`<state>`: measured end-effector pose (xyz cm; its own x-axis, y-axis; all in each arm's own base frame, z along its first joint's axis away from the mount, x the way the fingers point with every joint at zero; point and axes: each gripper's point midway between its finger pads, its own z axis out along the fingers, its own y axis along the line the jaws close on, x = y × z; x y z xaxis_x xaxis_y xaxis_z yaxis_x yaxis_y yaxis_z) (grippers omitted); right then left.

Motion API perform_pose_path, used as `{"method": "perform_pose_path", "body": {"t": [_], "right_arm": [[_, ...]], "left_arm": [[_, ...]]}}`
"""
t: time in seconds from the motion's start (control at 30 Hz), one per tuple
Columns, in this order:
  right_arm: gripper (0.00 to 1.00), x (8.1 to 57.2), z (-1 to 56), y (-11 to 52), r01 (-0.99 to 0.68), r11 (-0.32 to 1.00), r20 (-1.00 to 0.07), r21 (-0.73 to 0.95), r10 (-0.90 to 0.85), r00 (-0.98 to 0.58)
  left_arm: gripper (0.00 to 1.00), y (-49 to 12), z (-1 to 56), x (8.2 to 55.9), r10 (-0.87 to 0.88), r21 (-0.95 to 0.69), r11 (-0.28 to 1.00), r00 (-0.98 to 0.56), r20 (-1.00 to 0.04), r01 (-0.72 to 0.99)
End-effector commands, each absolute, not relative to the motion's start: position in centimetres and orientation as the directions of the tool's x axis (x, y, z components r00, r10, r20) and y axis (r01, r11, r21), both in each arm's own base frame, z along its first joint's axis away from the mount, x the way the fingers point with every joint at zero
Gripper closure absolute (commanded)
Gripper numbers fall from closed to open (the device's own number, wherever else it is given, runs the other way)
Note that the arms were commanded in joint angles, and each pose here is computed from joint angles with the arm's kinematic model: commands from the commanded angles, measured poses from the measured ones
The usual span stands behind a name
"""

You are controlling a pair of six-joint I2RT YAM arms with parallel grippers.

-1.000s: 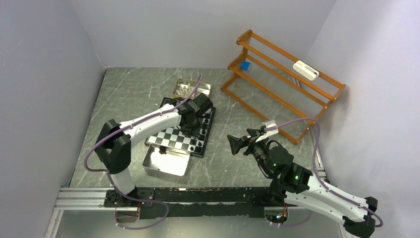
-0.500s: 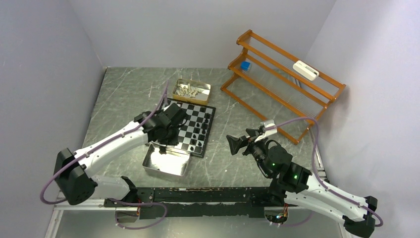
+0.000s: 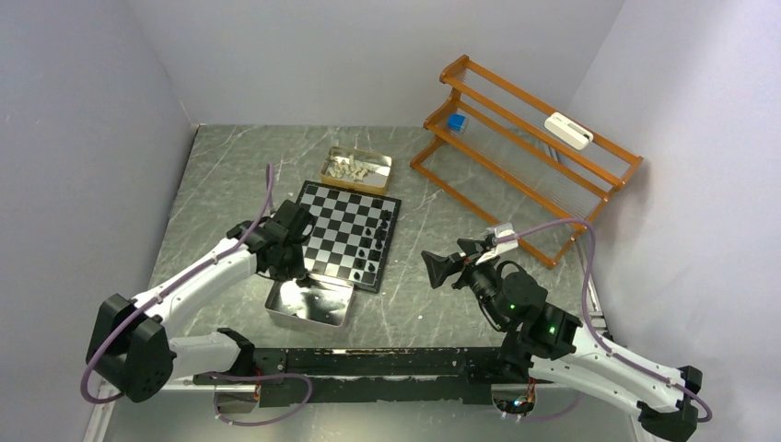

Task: Set up the chess pieces on the board
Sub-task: Pick up the chess piece from the storage box.

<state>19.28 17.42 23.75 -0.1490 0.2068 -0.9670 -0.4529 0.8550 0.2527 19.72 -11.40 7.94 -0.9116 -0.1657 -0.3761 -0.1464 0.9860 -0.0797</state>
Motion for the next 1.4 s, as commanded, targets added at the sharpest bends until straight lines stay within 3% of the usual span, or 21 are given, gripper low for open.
{"method": "perform_pose_path", "body": {"t": [0.0, 0.47, 1.37], "right_arm": [[0.0, 19.4, 23.5, 17.3, -0.44, 0.855, -0.961, 0.275, 0.231, -0.15], [0.0, 19.3, 23.7, 16.5, -0.428, 0.863, -0.963, 0.269, 0.231, -0.138], [0.0, 19.4, 23.6, 16.8, -0.429, 0.863, -0.964, 0.266, 0.227, -0.14]], "left_arm": [[0.72, -12.2, 7.2, 21.0, -0.177, -0.1, 0.984, -0.908, -0.38, -0.149], [0.73, -11.2, 4.6, 21.5, -0.266, -0.097, 0.964, -0.879, -0.396, -0.248], [0.7, -10.6, 2.5, 21.3, -0.244, -0.031, 0.967, -0.895, -0.372, -0.251]]}}
